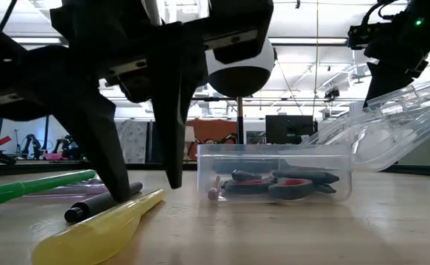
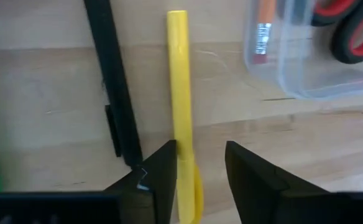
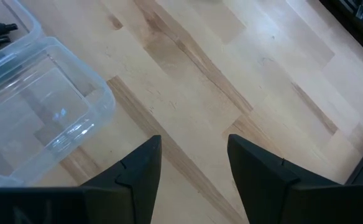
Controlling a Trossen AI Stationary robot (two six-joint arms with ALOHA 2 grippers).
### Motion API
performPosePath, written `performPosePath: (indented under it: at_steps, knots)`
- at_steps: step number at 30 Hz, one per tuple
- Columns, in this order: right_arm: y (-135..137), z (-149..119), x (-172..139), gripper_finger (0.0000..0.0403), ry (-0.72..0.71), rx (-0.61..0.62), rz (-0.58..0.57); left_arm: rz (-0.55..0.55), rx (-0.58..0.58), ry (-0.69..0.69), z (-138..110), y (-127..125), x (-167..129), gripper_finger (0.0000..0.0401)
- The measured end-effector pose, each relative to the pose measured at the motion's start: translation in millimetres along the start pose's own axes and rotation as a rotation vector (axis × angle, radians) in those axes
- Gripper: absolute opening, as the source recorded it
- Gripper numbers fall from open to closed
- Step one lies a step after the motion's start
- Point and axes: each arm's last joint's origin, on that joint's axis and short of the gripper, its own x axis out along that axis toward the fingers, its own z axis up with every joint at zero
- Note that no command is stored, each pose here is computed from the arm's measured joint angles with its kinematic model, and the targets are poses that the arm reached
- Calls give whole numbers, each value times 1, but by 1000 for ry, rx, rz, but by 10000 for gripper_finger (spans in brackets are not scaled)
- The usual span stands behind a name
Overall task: Pick & place school supplies into a supply box
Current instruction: Put the yellow pen into the transparent supply box
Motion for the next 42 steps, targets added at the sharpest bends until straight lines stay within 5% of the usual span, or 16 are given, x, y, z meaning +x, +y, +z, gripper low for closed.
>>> performPosePath:
  at_steps: [13, 25, 36, 42]
  knots:
    - [0, 0, 0, 176, -1, 1, 2, 145, 12, 6, 4, 12, 18, 22]
    - [1, 1, 0, 176, -5, 5, 7, 122, 18, -3, 1, 4, 10, 11]
    - [2, 1, 0, 176, -9, 11, 14, 112, 95, -108, -8, -27, -67, 9]
    - [2, 1, 0, 176, -10, 12, 15, -87, 88, -226, 6, -57, -105, 8]
